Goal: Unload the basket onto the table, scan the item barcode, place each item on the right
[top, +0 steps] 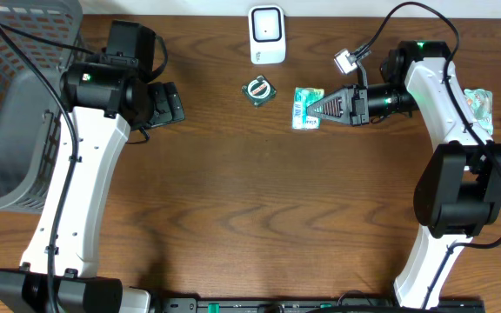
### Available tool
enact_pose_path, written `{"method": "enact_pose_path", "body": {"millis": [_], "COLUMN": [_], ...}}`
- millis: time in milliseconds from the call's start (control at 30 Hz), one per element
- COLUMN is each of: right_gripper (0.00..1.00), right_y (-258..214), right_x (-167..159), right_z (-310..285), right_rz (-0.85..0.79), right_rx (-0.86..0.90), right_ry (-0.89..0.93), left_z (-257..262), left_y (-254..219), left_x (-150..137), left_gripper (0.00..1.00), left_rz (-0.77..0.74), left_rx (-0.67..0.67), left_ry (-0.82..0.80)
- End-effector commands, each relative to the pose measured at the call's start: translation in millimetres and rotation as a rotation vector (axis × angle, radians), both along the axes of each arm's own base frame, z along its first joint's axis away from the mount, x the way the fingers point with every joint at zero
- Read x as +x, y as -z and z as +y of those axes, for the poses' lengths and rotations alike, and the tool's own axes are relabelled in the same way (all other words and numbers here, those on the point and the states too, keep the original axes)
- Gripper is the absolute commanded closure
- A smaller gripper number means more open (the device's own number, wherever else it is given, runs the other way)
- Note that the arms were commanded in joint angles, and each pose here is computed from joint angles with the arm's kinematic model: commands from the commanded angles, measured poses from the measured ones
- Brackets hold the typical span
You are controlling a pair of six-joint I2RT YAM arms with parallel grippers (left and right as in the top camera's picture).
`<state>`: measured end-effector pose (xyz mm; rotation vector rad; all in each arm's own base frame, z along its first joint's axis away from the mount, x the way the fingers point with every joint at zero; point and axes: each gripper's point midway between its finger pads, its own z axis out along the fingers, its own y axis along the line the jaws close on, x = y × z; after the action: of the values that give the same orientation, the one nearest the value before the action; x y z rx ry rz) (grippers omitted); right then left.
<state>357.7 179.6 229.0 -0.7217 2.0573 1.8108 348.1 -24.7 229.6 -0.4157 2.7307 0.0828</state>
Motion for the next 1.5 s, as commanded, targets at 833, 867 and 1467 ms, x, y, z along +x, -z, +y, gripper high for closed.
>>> {"method": "enact_pose_path", "body": {"millis": [833, 867, 1467], "right_gripper": [0.99, 0.99, 0.99], "right_y": [13.4, 22.2, 82.7], "right_x": [-12.5, -12.6, 141.8], "right_z": [19.9, 20.7, -59.5], "right_rz": [-0.006, 0.017, -0.339], "right_rx": [-0.098, -0.151, -1.355], "right_ry": [-0.085, -0.093, 0.608], "left_z": [3.1, 3.1, 3.1], "left_y": [-5.3, -5.3, -5.3], "left_x": [0.1, 0.1, 0.1], "left_gripper": [0.02, 0.02, 0.02], "left_rz": [-0.014, -0.013, -0.014], "left_rx": [0.014, 0.014, 0.014], "left_ry": [0.002, 0.002, 0.002]}}
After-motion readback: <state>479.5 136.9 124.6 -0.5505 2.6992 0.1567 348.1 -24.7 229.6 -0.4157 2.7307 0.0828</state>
